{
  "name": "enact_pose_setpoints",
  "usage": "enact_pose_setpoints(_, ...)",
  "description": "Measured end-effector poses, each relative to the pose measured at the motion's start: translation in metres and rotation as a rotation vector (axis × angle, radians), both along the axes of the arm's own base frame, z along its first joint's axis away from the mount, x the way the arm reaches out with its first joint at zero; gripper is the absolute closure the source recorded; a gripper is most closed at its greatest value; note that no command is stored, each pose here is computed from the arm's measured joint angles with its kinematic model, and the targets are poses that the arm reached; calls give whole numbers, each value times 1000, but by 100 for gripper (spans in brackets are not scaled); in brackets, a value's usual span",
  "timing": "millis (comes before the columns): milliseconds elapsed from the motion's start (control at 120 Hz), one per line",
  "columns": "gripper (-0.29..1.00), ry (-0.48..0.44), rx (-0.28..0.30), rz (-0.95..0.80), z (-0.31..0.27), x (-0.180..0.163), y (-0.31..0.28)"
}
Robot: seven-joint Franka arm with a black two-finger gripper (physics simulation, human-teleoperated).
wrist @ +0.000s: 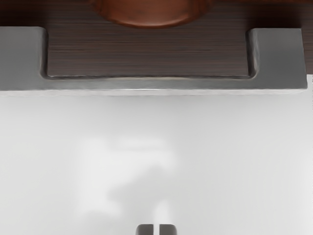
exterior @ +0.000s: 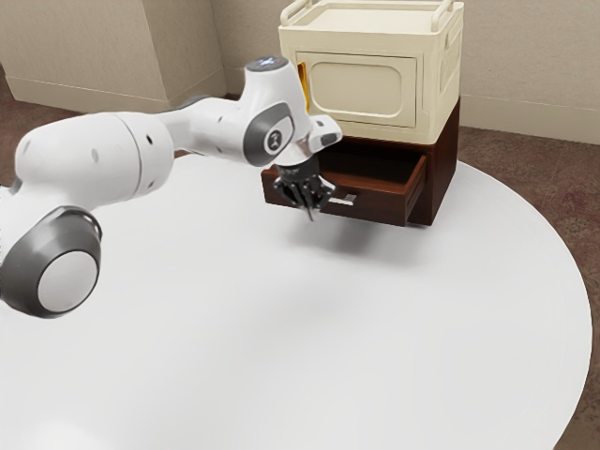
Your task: Push the drawer handle with one arm to close the drawer
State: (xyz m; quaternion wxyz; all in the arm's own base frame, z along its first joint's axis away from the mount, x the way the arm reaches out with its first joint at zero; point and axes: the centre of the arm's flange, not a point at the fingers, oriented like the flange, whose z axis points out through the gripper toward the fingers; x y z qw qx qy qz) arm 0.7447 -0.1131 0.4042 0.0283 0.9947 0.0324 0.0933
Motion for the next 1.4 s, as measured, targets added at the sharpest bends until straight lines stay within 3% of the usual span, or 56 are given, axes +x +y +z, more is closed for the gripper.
enact_pose_setpoints(700, 79, -37, 6, -34, -31, 53, 8)
enact_pose_setpoints(1400, 79, -240, -9, -40, -18, 81, 14)
